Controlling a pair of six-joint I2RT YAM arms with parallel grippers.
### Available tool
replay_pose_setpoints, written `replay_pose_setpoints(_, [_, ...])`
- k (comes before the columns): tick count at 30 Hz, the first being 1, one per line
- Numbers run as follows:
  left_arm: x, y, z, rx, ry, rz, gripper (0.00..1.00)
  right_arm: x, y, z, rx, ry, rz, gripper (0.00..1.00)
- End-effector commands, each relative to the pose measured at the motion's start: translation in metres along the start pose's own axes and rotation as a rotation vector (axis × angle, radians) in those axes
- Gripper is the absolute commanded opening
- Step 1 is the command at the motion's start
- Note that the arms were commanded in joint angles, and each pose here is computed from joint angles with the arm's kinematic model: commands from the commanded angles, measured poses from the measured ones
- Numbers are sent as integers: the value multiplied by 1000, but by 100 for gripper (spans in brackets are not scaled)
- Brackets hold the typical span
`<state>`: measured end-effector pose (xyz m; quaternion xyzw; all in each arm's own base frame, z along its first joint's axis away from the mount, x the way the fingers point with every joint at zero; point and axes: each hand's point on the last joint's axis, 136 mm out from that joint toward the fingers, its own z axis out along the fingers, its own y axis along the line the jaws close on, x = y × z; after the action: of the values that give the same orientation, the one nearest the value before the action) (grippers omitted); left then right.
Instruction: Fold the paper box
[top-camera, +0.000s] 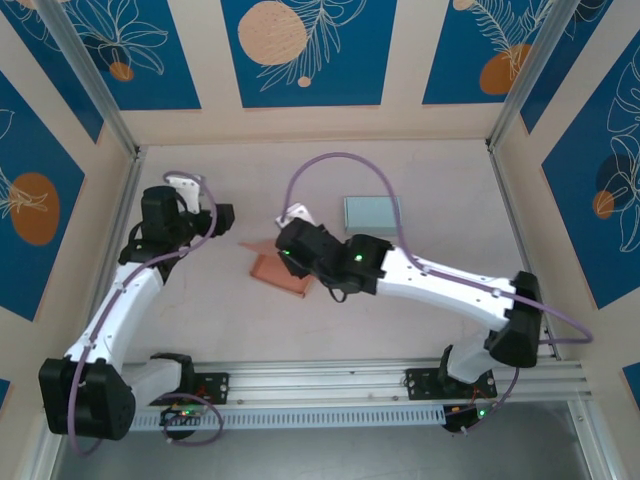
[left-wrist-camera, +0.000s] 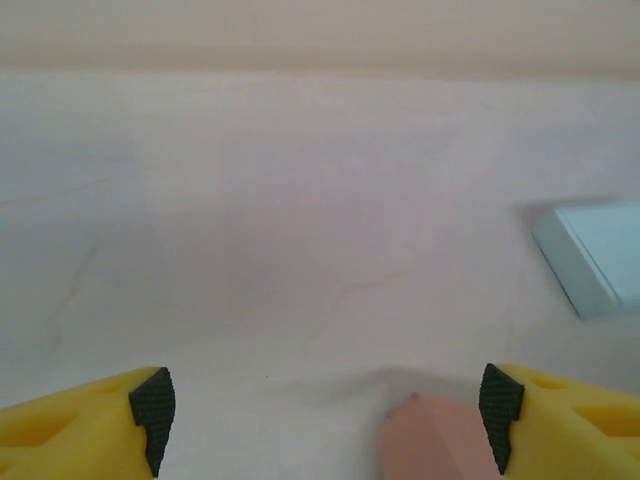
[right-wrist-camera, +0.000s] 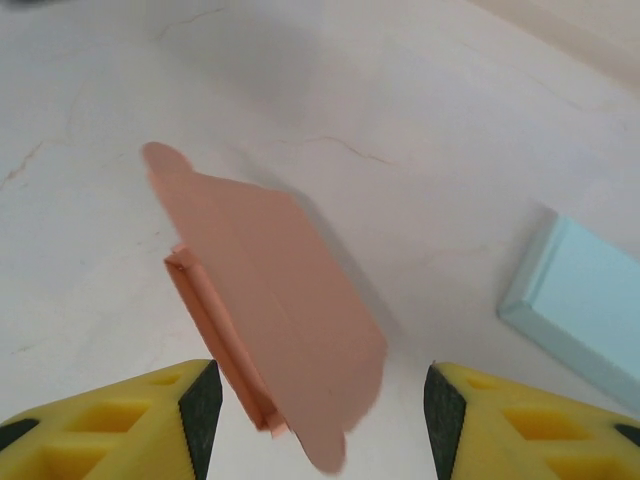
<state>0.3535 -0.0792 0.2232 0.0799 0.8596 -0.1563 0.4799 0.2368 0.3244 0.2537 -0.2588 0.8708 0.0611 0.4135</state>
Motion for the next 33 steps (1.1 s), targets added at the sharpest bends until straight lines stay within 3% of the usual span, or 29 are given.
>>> replay_pose_setpoints(1, [20,-51,-5,344,-1,213,82,36,-22,-8,48,80,186,58])
replay_pose_setpoints(3, [34,-73,-13,499,1,279,85,50,-21,-10,23,106,214,59])
replay_pose_setpoints(7, [63,-62,-4,456,51,309,94,72,-15,-3,-6,148,212,67])
replay_pose_setpoints(10, [80,-73,-7,547,47,334,100,70,-8,5,-12,166,181,71])
replay_pose_setpoints(16, [104,-58,12,508,161,305,99,83,20,26,-23,232,126,80])
replay_pose_setpoints(22, [104,-51,35,498,196,258,89,93,5,55,117,283,117,81])
replay_pose_setpoints(28, [97,-50,45,479,178,202,74,89,-3,85,146,299,142,73])
replay_pose_setpoints(33, [94,-51,52,437,180,220,67,89,-7,93,157,307,192,54])
